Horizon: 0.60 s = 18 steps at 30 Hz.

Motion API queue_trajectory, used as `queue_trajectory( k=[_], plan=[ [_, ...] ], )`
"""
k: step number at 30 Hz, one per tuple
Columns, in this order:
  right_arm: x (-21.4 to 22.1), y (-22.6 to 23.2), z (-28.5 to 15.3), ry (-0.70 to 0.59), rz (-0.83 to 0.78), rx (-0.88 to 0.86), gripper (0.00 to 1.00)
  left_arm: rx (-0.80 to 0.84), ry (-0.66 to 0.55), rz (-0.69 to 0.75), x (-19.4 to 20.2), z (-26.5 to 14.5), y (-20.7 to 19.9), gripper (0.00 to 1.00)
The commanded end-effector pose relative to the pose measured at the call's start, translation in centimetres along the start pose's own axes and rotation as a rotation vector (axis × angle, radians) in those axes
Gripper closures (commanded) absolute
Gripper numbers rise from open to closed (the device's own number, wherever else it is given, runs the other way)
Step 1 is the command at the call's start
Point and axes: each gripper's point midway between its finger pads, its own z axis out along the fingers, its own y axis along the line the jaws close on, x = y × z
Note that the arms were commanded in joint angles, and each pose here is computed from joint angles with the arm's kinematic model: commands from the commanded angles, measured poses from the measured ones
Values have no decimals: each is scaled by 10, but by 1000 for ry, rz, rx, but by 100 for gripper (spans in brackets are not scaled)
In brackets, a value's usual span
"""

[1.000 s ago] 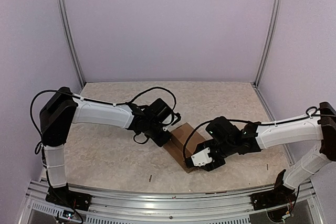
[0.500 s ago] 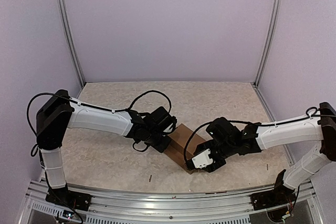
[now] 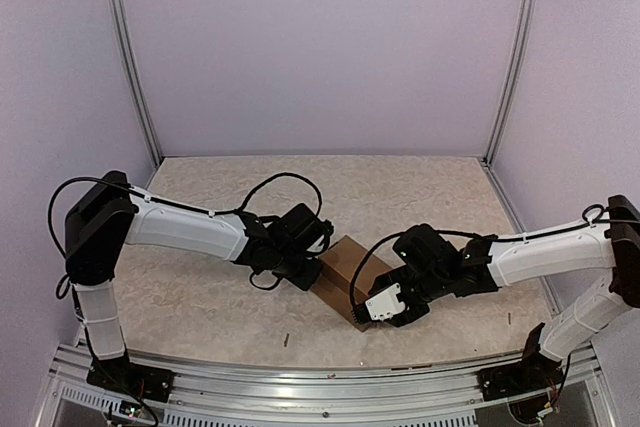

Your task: Fold the paper box

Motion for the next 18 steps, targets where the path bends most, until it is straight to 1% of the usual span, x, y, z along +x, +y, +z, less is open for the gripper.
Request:
queue_trajectory(
  k=[1, 3, 10, 11, 14, 18],
  plan=[
    [22, 40, 8, 72, 14, -134, 41, 49, 64, 33, 27, 8, 1, 95],
    [22, 40, 9, 73, 14, -136, 41, 60, 50, 37, 24, 7, 1, 91],
    [22, 39, 10, 83, 18, -141, 42, 107, 26, 36, 21, 8, 1, 90],
    [22, 39, 10, 83, 19, -141, 42, 110, 18, 37, 20, 6, 1, 88],
    [22, 39, 11, 85, 21, -144, 42, 110, -21, 30, 14, -2, 4, 78],
    [23, 40, 11, 88, 22, -148, 42, 161, -99, -11, 3, -17, 8, 69]
  ],
)
